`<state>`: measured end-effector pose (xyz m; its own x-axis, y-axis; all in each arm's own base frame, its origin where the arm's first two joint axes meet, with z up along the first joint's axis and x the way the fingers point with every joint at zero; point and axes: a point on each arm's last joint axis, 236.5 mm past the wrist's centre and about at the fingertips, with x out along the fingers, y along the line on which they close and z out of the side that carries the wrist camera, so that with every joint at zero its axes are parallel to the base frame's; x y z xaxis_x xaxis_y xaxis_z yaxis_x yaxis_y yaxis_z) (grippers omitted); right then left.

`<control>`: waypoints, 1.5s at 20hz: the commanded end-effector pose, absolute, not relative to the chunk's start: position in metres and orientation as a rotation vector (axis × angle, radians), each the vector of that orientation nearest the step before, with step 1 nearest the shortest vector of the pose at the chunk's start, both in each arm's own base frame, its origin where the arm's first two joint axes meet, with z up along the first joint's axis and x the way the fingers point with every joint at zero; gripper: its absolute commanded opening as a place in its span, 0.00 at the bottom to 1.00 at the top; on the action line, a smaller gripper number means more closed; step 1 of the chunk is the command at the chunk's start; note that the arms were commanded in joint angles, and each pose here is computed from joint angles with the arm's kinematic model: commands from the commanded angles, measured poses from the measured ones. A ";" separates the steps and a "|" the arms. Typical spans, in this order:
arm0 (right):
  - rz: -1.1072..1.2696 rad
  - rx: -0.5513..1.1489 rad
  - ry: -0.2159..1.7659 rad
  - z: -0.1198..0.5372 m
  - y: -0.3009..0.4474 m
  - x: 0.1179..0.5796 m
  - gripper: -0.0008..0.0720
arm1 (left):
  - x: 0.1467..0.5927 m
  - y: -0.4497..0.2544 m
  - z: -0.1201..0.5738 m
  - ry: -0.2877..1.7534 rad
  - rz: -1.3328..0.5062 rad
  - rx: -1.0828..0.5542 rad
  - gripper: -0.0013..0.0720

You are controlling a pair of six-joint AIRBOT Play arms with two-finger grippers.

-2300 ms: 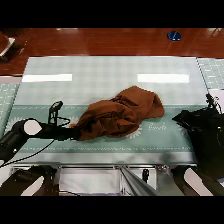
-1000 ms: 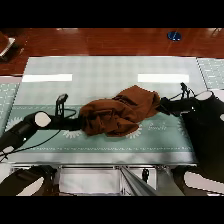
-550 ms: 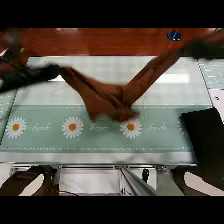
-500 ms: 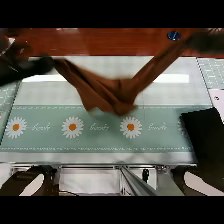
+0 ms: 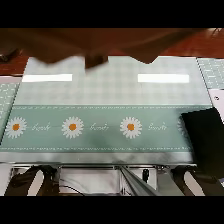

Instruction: Fold the shirts.

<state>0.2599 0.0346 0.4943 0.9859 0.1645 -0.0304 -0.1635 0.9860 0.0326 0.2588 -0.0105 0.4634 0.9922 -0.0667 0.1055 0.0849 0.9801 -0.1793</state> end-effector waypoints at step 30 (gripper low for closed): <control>-0.015 0.588 1.145 -0.049 0.017 0.403 0.18 | 0.362 -0.086 -0.057 1.207 -0.131 -0.618 0.11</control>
<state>0.3913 0.0131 -0.0151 0.4666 0.2489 -0.8487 0.2511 0.8828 0.3970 0.3689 -0.0760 -0.0341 0.4420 -0.3889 -0.8083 -0.2027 0.8345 -0.5124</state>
